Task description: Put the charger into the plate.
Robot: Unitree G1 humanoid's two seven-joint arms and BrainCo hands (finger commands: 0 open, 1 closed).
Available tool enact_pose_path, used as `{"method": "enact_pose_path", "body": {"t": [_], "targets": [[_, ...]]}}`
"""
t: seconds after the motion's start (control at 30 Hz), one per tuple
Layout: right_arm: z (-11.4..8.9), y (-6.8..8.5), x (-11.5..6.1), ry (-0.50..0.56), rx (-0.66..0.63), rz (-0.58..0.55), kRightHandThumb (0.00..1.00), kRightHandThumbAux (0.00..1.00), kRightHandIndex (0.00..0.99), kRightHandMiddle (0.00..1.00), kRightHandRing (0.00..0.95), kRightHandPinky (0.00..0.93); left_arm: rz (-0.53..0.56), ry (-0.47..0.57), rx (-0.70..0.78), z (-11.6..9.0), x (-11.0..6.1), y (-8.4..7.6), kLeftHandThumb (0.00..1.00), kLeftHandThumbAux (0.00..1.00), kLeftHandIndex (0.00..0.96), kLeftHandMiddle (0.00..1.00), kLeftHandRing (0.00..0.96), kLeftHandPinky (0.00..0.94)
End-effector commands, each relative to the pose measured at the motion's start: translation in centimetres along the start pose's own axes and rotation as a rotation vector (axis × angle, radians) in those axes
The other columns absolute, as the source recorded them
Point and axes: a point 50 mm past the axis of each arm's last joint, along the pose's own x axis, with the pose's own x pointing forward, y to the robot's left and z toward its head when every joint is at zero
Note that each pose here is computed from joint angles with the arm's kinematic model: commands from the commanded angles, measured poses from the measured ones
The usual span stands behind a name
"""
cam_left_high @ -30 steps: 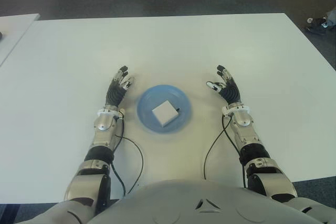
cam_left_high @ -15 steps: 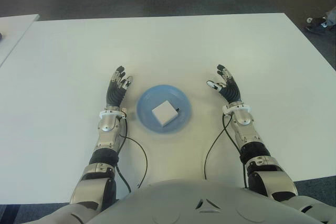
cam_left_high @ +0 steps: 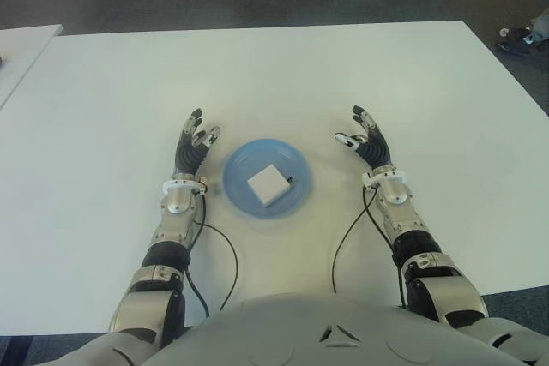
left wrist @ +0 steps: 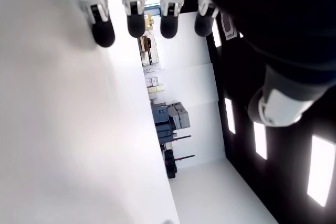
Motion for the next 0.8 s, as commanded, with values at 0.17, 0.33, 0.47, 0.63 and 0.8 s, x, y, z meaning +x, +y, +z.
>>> {"method": "enact_pose_path", "body": {"t": [0.17, 0.33, 0.47, 0.63, 0.8], "targets": [[-4.31, 1.24, -2.71, 0.236, 0.020, 0.051, 0.052, 0.607, 0.000, 0.010, 0.008, 0.042, -0.060, 0.070, -0.015, -1.28, -0.66, -0.08, 0.072, 0.491, 0.000, 0.000, 0.000, 0.000], [-4.31, 1.35, -2.61, 0.246, 0.057, 0.047, 0.042, 0.624, 0.000, 0.003, 0.005, 0.032, -0.073, 0.070, -0.031, -1.30, -0.63, -0.01, 0.065, 0.494, 0.000, 0.000, 0.000, 0.011], [-4.31, 1.33, -2.63, 0.242, 0.077, 0.041, 0.041, 0.618, 0.000, 0.000, 0.001, 0.014, -0.082, 0.068, -0.037, -1.31, -0.63, 0.01, 0.056, 0.506, 0.000, 0.000, 0.000, 0.011], [-4.20, 1.32, -2.69, 0.224, 0.070, 0.023, 0.055, 0.582, 0.000, 0.000, 0.000, 0.001, -0.104, 0.061, -0.039, -1.30, -0.64, -0.02, 0.037, 0.513, 0.000, 0.000, 0.000, 0.008], [-4.08, 1.28, -2.78, 0.200, 0.026, 0.021, 0.077, 0.521, 0.000, 0.000, 0.000, 0.000, -0.120, 0.058, -0.039, -1.31, -0.66, -0.03, 0.029, 0.519, 0.000, 0.000, 0.000, 0.006]]}}
